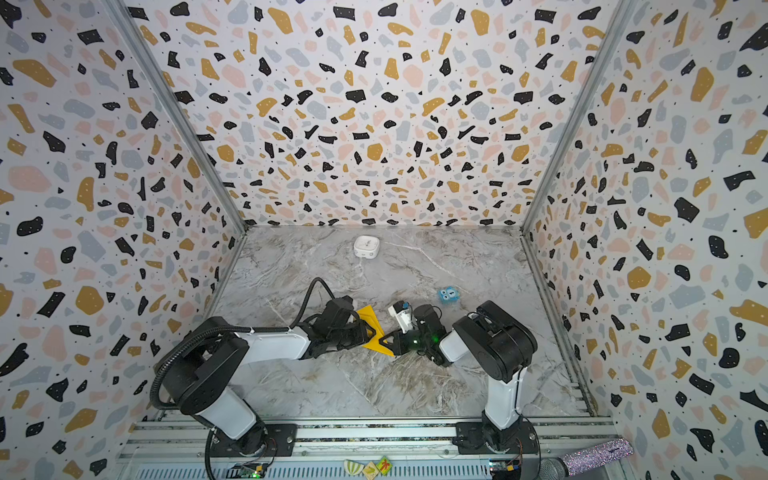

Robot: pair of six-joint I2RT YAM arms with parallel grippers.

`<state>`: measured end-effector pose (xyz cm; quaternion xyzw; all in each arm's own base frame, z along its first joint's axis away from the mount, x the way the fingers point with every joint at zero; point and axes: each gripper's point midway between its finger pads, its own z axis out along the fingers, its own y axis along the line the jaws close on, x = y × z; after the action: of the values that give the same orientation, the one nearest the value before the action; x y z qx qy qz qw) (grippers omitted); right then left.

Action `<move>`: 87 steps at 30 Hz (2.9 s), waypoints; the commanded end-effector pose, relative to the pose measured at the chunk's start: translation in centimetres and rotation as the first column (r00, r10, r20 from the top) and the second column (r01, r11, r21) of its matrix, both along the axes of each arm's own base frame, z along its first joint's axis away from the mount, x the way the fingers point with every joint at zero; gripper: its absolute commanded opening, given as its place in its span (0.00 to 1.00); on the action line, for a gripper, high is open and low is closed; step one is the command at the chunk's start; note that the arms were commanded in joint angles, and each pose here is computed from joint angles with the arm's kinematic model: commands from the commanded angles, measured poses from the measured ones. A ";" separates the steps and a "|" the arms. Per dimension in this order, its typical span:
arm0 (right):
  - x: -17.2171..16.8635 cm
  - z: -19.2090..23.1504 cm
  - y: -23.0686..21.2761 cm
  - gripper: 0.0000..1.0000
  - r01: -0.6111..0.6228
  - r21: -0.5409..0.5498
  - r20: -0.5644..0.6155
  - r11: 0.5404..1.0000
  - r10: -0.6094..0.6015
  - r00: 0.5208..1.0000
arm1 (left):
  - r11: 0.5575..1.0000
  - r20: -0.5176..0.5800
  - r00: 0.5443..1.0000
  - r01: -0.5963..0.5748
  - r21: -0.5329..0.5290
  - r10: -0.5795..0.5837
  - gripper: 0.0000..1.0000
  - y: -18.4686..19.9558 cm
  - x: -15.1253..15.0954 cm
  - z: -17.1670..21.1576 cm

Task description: Fold a paper plane with a square sheet of paper (pick it up from the middle)

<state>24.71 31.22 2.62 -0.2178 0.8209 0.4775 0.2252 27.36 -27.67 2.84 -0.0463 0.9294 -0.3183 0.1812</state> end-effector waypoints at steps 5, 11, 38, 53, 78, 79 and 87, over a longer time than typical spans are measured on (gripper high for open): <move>-0.3 -0.9 -0.7 0.15 0.015 -0.045 -0.039 0.999 -0.016 0.999 | 0.987 -0.061 0.997 -0.032 0.159 0.042 0.44 2.0 -0.1 -2.8; -0.2 0.9 -0.6 0.20 0.006 -0.026 0.000 1.000 -0.006 1.000 | 0.967 -0.097 0.995 -0.004 0.256 0.030 0.42 3.4 -0.9 -4.8; 0.2 -0.7 -1.4 0.14 0.053 -0.082 -0.135 0.995 -0.064 0.989 | 0.907 -0.133 0.990 0.102 0.409 -0.051 0.46 5.1 -2.2 -7.0; -0.2 -1.6 -1.9 0.10 0.060 -0.096 -0.189 0.994 -0.078 0.979 | 0.952 -0.025 0.994 0.111 0.284 -0.108 0.48 1.4 0.5 -1.9; -1.8 0.7 -1.6 0.12 -0.023 -0.055 -0.233 0.998 0.010 0.972 | 0.900 -0.126 0.987 0.147 0.411 -0.103 0.49 4.1 -1.4 -6.0; -1.9 0.7 -1.6 0.11 -0.026 -0.057 -0.235 0.998 0.012 0.972 | 0.899 -0.129 0.987 0.144 0.414 -0.099 0.49 4.2 -1.4 -6.1; -1.8 0.5 -1.5 0.16 -0.020 -0.072 -0.220 0.997 0.004 0.975 | 0.884 -0.152 0.985 0.140 0.446 -0.079 0.51 5.1 -2.1 -7.2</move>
<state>22.78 29.57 2.54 -0.1719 0.8548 0.4761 0.1148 29.17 -27.80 2.23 0.0420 0.9570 -0.2105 0.1951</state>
